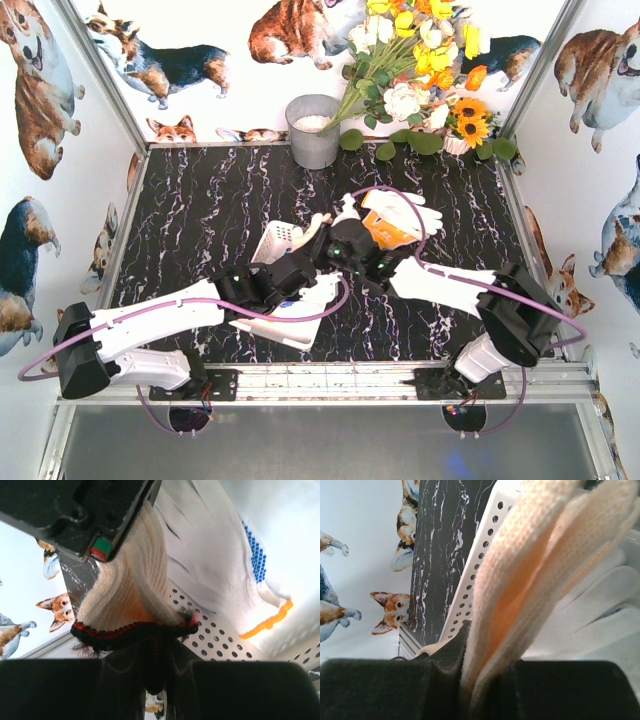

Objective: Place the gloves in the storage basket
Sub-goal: Place the glove in the bin.

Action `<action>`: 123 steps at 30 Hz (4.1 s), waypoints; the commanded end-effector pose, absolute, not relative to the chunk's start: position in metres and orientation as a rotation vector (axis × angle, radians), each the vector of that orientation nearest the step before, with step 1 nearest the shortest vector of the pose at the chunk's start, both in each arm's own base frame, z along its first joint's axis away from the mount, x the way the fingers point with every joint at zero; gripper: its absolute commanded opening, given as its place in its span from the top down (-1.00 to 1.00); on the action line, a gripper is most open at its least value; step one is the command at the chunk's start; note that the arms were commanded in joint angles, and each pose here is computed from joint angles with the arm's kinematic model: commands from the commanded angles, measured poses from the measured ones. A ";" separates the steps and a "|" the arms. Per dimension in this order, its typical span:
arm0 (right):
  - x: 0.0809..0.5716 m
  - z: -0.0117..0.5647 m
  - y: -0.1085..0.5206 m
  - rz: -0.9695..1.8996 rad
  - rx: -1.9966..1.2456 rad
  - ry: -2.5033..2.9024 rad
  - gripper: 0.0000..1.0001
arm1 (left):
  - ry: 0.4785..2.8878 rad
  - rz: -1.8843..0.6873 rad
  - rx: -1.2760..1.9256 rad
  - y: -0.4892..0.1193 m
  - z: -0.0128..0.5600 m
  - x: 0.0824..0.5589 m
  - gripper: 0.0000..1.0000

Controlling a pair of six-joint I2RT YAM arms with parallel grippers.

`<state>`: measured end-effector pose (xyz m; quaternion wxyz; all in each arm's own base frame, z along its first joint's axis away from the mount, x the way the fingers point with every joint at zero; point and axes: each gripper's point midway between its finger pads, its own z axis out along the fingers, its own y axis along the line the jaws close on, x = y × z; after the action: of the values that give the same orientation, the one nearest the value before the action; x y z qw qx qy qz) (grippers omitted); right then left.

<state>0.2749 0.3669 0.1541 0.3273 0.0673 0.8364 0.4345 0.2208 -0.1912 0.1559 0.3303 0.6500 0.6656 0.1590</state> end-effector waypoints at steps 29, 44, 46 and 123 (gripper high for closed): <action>0.324 0.113 0.423 1.027 0.238 2.071 1.00 | 1.793 0.959 1.966 -0.077 0.098 0.233 1.00; 0.324 0.081 0.429 1.003 0.255 2.135 1.00 | 1.863 0.808 1.926 -0.084 0.091 0.223 0.07; 0.323 0.080 0.430 1.006 0.255 2.138 1.00 | 1.873 0.794 1.911 -0.085 0.092 0.223 -0.13; 0.298 0.077 0.445 0.628 0.413 2.173 0.13 | 2.079 -0.192 0.252 -0.068 0.190 0.309 -1.00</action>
<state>0.2940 0.4457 0.0628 0.3872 0.1597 0.8674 0.2688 0.3058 -0.0715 0.1854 0.4833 0.1109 0.8648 -0.0790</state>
